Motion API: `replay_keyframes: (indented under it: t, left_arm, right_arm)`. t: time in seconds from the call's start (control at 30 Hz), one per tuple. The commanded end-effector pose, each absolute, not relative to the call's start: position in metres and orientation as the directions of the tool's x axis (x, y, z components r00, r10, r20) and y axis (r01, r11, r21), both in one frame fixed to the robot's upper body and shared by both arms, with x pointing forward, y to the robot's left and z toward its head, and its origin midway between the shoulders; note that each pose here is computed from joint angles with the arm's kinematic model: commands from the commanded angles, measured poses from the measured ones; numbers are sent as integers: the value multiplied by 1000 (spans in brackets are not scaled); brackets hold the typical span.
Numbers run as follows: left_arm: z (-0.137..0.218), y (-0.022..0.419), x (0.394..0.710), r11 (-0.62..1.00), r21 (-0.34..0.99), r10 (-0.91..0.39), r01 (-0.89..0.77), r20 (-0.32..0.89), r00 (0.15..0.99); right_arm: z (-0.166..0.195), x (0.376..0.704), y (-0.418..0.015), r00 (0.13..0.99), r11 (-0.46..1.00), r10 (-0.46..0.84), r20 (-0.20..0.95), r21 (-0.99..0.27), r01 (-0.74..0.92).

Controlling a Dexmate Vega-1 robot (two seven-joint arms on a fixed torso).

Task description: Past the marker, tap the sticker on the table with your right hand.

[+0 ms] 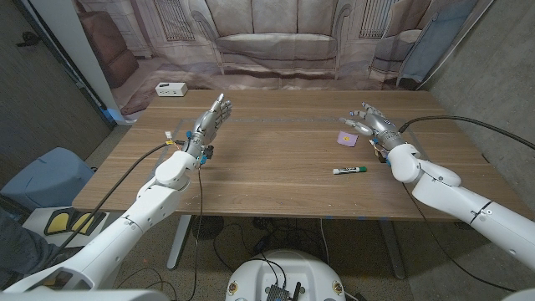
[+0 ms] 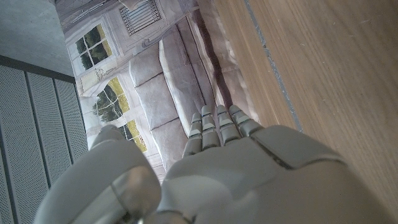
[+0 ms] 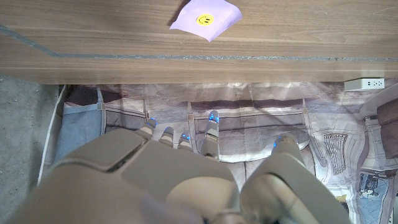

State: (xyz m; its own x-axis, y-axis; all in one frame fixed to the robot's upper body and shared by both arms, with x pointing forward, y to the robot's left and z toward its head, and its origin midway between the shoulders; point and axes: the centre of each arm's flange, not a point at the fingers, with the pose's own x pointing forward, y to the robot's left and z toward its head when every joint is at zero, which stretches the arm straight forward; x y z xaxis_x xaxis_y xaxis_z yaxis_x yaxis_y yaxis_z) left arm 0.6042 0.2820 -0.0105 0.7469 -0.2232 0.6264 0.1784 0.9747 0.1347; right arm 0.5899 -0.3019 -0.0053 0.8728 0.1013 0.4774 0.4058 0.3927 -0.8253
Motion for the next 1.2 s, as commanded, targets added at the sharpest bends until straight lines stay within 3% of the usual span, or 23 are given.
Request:
replay_keyframes:
  t: [0.03, 1.2]
  left_arm:
    - [-13, 283, 605, 974, 132, -225, 183, 623, 749]
    - [-11, 283, 604, 974, 135, -225, 181, 626, 746]
  right_arm:
    - [-5, 594, -296, 892, 355, 106, 441, -854, 380]
    - [-9, 610, -285, 930, 260, 100, 354, -911, 319]
